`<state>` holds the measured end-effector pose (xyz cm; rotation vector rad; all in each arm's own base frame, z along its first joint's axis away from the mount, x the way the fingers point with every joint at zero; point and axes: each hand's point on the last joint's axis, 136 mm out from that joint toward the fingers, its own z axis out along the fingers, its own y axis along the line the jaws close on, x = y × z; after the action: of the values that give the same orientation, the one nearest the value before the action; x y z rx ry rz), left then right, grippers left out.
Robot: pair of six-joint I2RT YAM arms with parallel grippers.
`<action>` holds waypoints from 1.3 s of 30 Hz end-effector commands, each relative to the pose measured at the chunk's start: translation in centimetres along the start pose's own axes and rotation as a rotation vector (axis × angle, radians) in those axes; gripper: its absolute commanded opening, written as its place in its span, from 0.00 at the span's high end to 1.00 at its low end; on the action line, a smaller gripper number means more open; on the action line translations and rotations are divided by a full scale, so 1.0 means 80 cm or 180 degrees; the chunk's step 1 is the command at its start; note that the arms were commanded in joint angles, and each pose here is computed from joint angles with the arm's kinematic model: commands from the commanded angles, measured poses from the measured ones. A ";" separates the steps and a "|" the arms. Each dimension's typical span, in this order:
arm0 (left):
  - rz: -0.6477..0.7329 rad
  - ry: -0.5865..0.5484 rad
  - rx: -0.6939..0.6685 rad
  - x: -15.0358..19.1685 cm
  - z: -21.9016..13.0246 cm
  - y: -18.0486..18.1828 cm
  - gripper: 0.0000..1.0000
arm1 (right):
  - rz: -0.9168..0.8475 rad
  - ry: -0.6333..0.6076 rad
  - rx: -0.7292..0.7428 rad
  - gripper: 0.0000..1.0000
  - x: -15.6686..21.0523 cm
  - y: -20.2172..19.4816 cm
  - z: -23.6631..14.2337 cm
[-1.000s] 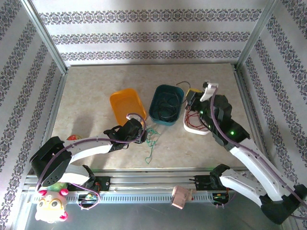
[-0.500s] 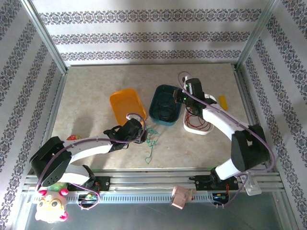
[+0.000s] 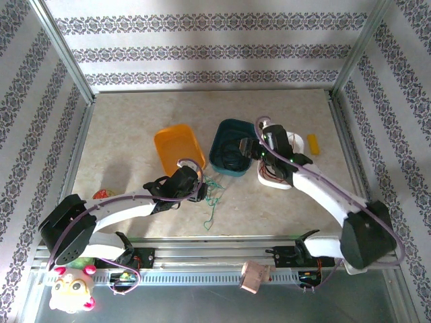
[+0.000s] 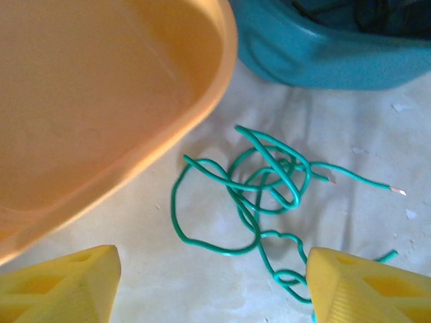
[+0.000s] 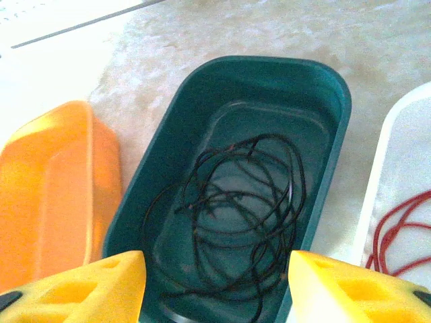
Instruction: Untangle the cables
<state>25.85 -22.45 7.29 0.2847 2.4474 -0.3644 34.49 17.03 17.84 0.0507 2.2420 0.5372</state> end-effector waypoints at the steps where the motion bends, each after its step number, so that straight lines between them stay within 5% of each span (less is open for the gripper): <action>1: 0.0333 0.0299 0.0416 0.024 -0.012 -0.033 0.26 | -0.0017 0.0113 0.0069 0.42 0.033 -0.004 -0.018; 6: 0.0756 0.0869 0.0720 0.078 -0.020 -0.068 0.25 | -0.0078 0.0171 0.0185 0.42 0.063 -0.012 -0.039; 13: 0.1270 0.1340 0.0296 0.131 -0.010 -0.062 0.26 | 0.0127 0.0065 0.0322 0.42 0.081 -0.037 -0.055; 21: 0.1315 0.1435 0.0304 0.129 0.000 -0.073 0.65 | 0.0149 0.0014 0.0144 0.42 0.081 -0.029 -0.069; 25: 0.1422 0.1309 0.0440 0.124 -0.002 -0.079 1.00 | 0.0115 0.0023 0.0024 0.42 0.079 -0.020 -0.072; 32: 0.1455 0.0748 0.1023 0.061 -0.060 -0.116 1.00 | -0.0015 0.0246 -0.0539 0.42 0.085 0.026 -0.074; 39: 0.0838 0.0407 0.1763 -0.004 -0.112 -0.128 1.00 | -0.0132 0.0458 -0.1542 0.43 0.095 0.105 -0.085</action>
<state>18.48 -28.18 14.00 0.8765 2.3881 -0.7368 24.37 20.40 16.38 -0.1348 2.2925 0.8567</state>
